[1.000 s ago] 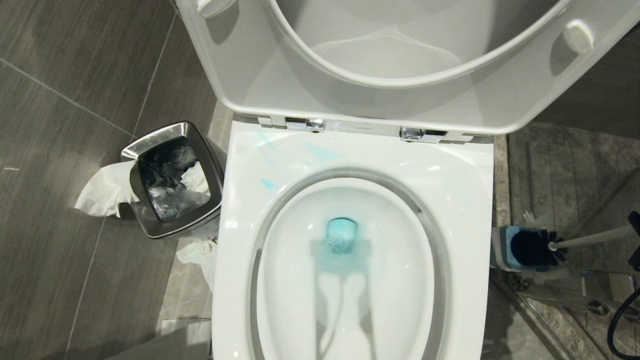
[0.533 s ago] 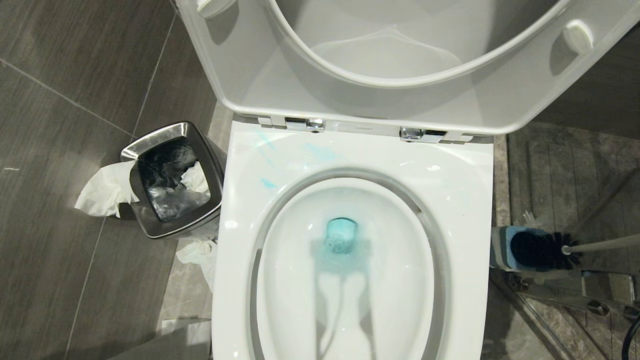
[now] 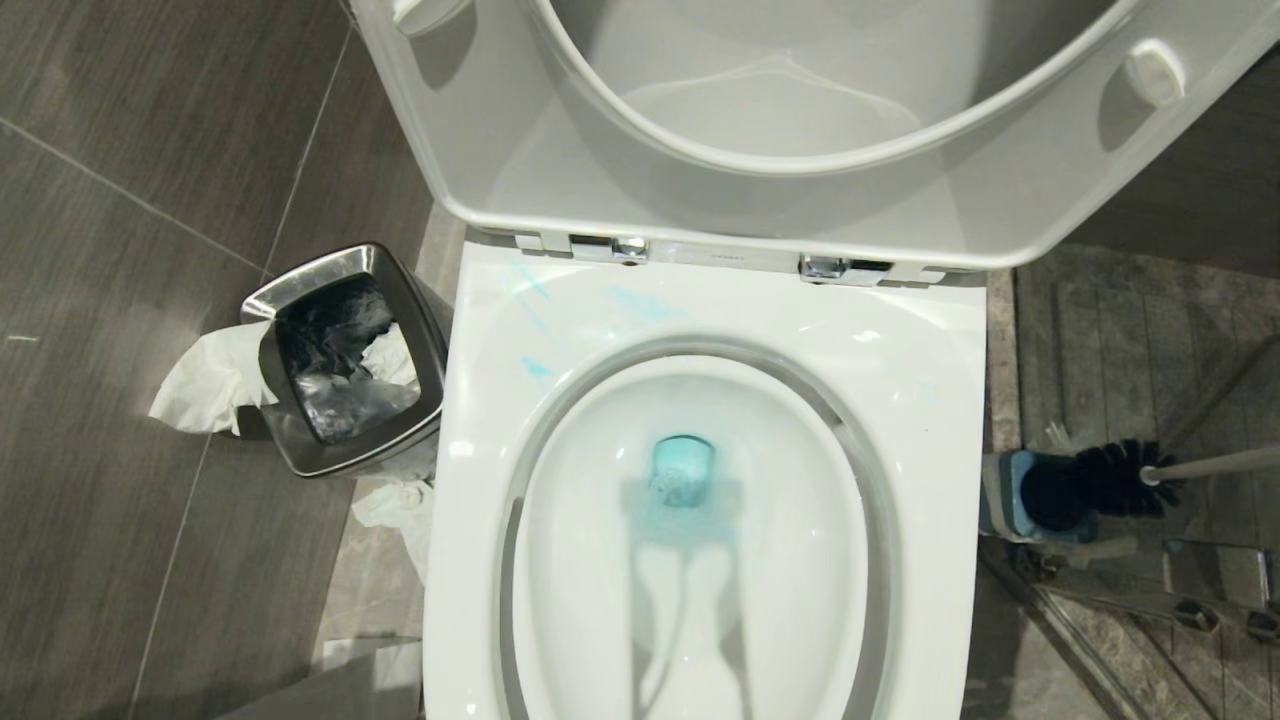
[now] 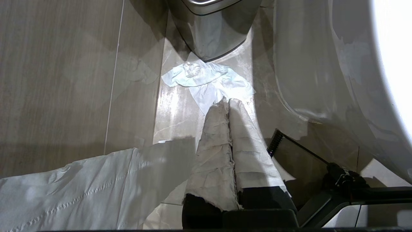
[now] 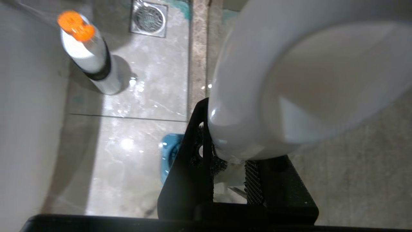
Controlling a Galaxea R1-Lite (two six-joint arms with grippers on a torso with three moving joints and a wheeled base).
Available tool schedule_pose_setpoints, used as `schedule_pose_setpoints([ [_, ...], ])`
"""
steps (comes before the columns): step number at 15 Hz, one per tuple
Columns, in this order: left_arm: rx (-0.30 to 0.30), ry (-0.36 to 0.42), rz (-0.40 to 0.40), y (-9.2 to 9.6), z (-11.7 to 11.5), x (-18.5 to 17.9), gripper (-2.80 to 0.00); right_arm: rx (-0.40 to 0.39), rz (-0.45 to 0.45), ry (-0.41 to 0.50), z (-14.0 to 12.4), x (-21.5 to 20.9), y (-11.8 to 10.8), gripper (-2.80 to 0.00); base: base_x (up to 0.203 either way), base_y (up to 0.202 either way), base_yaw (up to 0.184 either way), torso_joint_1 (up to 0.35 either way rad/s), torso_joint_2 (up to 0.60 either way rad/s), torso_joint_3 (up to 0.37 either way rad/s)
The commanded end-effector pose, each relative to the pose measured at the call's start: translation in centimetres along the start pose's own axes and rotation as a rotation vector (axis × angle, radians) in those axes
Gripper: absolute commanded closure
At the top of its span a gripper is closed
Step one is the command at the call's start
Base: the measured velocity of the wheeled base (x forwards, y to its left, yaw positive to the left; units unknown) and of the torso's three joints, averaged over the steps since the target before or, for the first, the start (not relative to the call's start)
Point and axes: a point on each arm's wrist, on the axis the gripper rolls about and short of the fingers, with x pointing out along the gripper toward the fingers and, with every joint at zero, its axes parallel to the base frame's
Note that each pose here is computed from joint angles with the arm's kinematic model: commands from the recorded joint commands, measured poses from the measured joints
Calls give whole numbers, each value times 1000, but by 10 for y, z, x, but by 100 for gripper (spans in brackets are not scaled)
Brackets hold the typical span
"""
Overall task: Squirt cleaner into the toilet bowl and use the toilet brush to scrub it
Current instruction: Scrub the toilet bowl
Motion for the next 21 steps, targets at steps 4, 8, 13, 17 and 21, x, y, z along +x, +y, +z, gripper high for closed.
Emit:
schedule_pose_setpoints([
  [4, 0, 3, 0, 0, -1, 0, 0, 84, 43, 55, 69, -18, 0, 0, 0, 0, 0, 0, 0, 0],
  [8, 0, 5, 0, 0, -1, 0, 0, 110, 101, 81, 123, -28, 0, 0, 0, 0, 0, 0, 0, 0],
  [13, 0, 3, 0, 0, -1, 0, 0, 127, 171, 153, 162, -41, 2, 0, 0, 0, 0, 0, 0, 0],
  [17, 0, 2, 0, 0, 0, 0, 0, 134, 174, 188, 181, -51, 2, 0, 0, 0, 0, 0, 0, 0],
  [21, -1, 3, 0, 0, -1, 0, 0, 131, 169, 178, 192, -56, 2, 0, 0, 0, 0, 0, 0, 0],
])
